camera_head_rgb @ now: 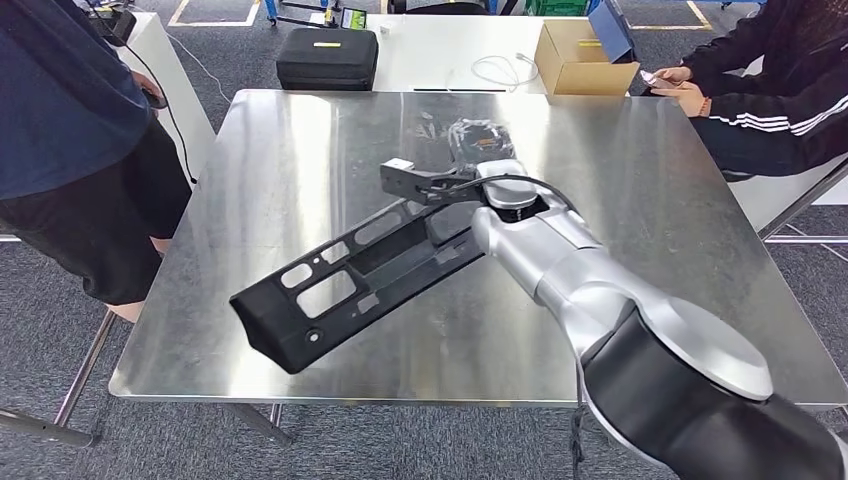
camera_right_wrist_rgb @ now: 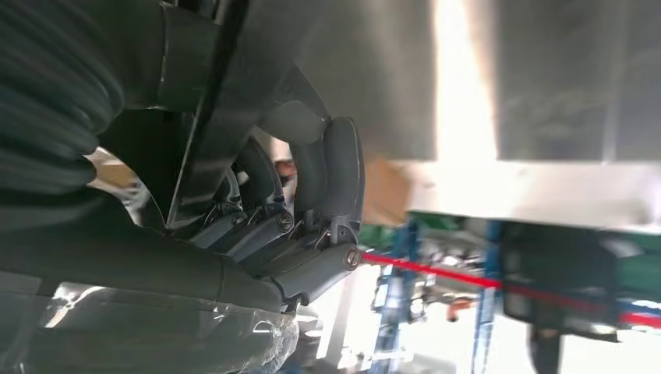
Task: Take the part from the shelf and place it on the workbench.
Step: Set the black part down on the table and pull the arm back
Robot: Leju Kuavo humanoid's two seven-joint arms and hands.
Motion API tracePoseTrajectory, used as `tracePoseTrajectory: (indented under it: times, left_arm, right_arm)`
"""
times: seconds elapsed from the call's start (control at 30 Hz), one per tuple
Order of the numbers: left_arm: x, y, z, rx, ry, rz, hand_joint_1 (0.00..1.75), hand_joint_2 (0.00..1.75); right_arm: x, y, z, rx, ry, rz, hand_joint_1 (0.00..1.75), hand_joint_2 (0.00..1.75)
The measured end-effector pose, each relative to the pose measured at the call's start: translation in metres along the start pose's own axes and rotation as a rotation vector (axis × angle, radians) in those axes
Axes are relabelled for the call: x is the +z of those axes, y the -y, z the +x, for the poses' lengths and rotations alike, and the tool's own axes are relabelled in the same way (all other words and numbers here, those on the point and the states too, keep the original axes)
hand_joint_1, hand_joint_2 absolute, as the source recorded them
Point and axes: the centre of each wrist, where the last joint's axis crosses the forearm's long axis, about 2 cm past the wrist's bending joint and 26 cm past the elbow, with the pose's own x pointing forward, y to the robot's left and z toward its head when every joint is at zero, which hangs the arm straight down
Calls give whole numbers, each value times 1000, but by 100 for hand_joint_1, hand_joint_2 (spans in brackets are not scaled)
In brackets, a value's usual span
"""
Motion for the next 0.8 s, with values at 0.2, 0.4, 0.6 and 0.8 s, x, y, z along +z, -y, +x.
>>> tracePoseTrajectory:
  times: [0.2,0.4,0.6,0.8]
  left_arm:
    - [0,-1,0,0,0,2,0,175]
    - [0,-2,-1,-3,13,8,0,175]
    - [-1,-4,-1,-16,20,10,0,175]
    - [-1,-4,-1,-21,22,13,0,175]
  right_arm:
    - [-8,6,-27,21,-78,-14,175,175]
    - [-15,15,-58,37,-146,-30,175,175]
    - [-18,14,-81,42,-195,-29,175,175]
    - [-19,14,-90,34,-217,-41,131,131]
